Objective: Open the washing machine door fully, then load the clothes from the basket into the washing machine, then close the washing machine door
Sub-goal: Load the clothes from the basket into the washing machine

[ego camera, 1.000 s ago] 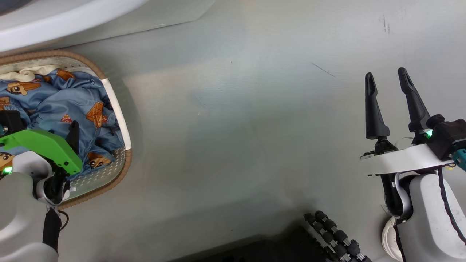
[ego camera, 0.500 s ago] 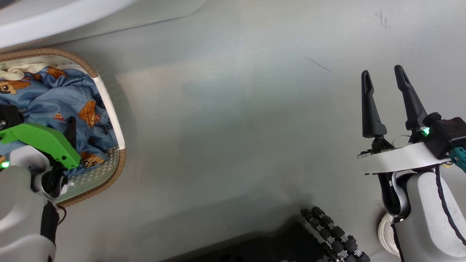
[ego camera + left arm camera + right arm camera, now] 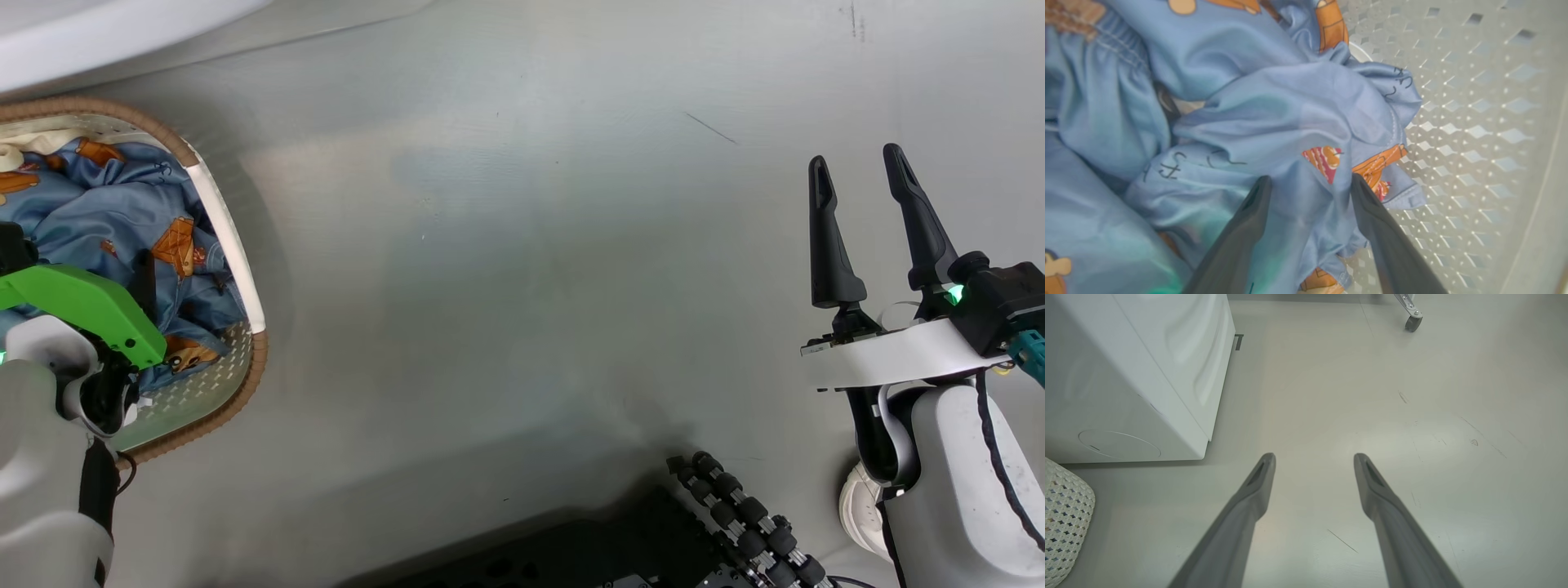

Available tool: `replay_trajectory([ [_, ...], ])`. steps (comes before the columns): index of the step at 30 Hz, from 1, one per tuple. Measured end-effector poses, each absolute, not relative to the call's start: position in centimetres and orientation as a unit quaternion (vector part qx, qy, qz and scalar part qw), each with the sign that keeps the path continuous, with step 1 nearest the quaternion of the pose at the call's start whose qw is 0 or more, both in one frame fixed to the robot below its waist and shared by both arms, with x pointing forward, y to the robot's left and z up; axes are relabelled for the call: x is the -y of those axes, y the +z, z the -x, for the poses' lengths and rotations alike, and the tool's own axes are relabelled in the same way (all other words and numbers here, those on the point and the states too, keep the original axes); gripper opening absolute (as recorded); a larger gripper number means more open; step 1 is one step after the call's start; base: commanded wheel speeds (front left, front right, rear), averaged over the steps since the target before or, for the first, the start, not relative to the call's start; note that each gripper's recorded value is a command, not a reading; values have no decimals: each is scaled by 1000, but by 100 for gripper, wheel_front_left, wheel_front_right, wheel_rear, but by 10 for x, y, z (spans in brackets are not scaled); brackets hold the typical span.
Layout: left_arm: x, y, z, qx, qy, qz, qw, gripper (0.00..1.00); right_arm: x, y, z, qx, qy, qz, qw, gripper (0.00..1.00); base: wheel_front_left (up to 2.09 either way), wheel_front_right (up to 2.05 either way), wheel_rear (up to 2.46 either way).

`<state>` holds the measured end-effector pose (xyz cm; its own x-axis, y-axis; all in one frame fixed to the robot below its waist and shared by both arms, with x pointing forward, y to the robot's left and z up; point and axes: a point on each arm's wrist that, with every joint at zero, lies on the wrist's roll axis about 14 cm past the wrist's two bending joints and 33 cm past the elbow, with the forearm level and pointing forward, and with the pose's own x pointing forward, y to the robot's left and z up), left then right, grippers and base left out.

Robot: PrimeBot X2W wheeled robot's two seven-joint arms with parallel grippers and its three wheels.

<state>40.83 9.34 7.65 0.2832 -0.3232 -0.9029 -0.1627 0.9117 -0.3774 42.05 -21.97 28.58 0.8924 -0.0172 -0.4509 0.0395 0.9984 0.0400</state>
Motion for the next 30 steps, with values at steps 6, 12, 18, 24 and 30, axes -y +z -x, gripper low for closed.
replay_trajectory([
  [6,-93,72,-408,-597,-51,200,775,100,220,284,-421,-233,-15,-23,972,100,0,0,0],
  [12,-96,69,-404,-599,-53,187,777,56,220,285,-427,-227,-12,-22,974,100,0,0,0],
  [18,-99,70,-409,-589,-49,185,785,0,220,284,-428,-226,-11,-23,974,100,0,0,0],
  [24,-100,74,-407,-582,-42,188,790,0,219,287,-434,-216,-9,-23,976,100,0,0,0],
  [30,-91,88,-410,-561,-34,209,801,0,217,293,-439,-207,-3,-22,978,100,0,0,0],
])
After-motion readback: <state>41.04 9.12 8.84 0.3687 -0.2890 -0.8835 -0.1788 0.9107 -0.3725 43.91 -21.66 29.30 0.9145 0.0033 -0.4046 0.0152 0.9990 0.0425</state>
